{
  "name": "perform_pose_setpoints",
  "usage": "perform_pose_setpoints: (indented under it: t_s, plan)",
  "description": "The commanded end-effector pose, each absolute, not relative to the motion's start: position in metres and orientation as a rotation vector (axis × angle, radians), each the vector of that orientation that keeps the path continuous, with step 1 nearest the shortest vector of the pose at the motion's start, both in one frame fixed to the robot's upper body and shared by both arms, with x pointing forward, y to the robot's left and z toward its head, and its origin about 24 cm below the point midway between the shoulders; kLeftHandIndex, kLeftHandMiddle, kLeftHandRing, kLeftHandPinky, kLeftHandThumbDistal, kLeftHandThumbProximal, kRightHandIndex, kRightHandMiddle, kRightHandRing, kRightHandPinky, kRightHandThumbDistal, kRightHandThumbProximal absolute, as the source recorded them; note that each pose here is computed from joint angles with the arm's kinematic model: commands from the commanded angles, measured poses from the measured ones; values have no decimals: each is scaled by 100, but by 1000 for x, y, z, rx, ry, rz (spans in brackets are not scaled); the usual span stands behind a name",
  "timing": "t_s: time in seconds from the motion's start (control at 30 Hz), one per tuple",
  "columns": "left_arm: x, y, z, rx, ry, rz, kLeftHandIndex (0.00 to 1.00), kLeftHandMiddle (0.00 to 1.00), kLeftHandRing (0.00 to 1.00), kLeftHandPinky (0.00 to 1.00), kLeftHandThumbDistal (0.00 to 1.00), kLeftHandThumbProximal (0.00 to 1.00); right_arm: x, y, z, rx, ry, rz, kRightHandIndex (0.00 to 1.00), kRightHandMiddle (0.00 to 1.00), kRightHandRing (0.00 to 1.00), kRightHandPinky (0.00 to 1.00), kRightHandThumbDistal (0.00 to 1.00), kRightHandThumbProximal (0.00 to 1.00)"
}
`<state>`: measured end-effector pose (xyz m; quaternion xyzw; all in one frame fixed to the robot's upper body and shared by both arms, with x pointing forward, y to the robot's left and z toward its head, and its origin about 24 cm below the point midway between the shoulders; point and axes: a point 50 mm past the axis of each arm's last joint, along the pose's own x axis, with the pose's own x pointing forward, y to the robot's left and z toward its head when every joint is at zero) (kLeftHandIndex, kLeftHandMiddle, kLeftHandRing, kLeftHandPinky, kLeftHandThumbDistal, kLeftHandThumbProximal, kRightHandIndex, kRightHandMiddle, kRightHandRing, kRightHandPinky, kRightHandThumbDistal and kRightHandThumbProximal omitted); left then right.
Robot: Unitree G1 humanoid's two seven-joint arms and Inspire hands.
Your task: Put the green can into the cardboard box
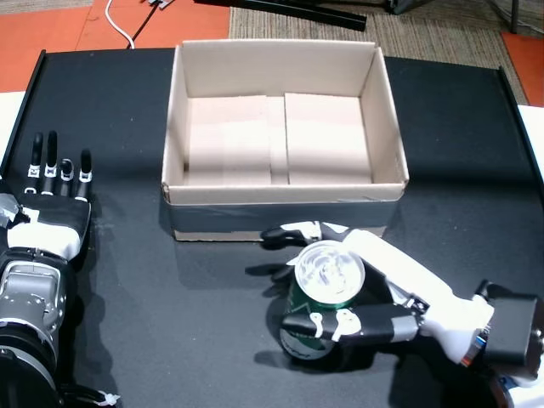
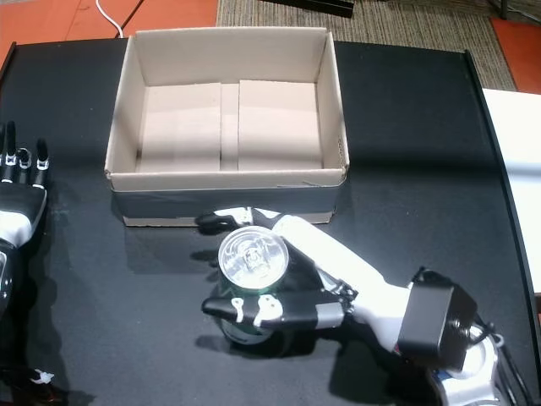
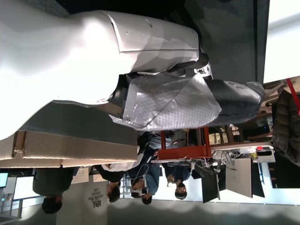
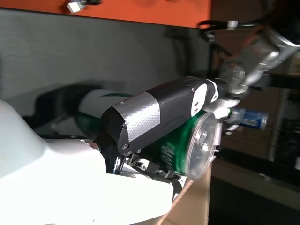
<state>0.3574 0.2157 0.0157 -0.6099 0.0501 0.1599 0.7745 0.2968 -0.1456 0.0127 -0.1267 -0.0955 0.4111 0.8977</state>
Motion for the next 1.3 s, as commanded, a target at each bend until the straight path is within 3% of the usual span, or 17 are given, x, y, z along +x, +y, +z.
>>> perform_pose_setpoints:
  t_s: [0.0, 0.1, 0.13, 0.2, 0.27, 0.33, 0.5, 0.67, 0.73, 0.87, 1.07, 1.1, 1.17, 1.2, 1.27]
  plan:
    - [355, 215, 13, -1323, 114, 351, 23, 20, 44, 73, 60, 94, 297, -146, 11, -212, -187, 836, 63, 63, 70, 84, 100, 57]
    - [355, 215, 13, -1324, 113, 345, 26, 27, 54, 81, 57, 97, 298, -147, 11, -182, -178, 833, 63, 63, 70, 84, 100, 59]
    - [356, 215, 13, -1324, 114, 348, 32, 36, 64, 90, 46, 100, 299, -147, 11, -181, -175, 836, 63, 63, 70, 84, 100, 60]
    - [356, 215, 13, -1322, 113, 351, 45, 48, 76, 95, 35, 100, 299, -147, 12, -176, -172, 844, 63, 63, 70, 84, 100, 59]
    - [356, 215, 13, -1319, 110, 348, 61, 57, 81, 96, 30, 100, 300, -147, 12, -175, -172, 855, 63, 62, 68, 83, 100, 59]
    - [356, 215, 13, -1321, 110, 352, 74, 57, 79, 94, 28, 100, 300, -146, 12, -181, -169, 865, 63, 61, 66, 82, 100, 59]
    - [356, 216, 14, -1320, 108, 350, 68, 44, 64, 78, 44, 100, 299, -144, 13, -219, -164, 919, 63, 60, 61, 78, 100, 62]
    - [356, 215, 14, -1328, 102, 349, 63, 41, 61, 78, 50, 93, 299, -145, 14, -258, -156, 939, 67, 56, 53, 73, 100, 64]
    - [357, 215, 14, -1327, 102, 351, 55, 39, 59, 75, 53, 91, 299, -145, 13, -270, -150, 933, 70, 57, 50, 70, 100, 65]
    - [357, 214, 15, -1325, 101, 357, 54, 40, 60, 78, 43, 99, 300, -146, 12, -278, -137, 942, 67, 57, 50, 62, 100, 61]
    - [356, 214, 14, -1339, 94, 348, 67, 47, 65, 83, 29, 99, 300, -147, 13, -384, -136, 931, 65, 55, 47, 45, 97, 60]
    - [356, 214, 13, -1344, 90, 344, 70, 50, 67, 85, 25, 100, 301, -147, 13, -405, -140, 922, 64, 54, 45, 41, 85, 56]
    - [355, 214, 12, -1345, 82, 338, 75, 54, 71, 87, 17, 100, 301, -146, 13, -418, -144, 907, 49, 41, 37, 34, 69, 50]
    - [354, 214, 12, -1344, 81, 340, 74, 54, 70, 86, 12, 99, 301, -146, 13, -422, -150, 895, 42, 34, 31, 30, 51, 43]
    - [354, 215, 11, -1342, 83, 345, 72, 56, 71, 87, 6, 99, 302, -145, 14, -422, -161, 872, 32, 24, 22, 24, 35, 40]
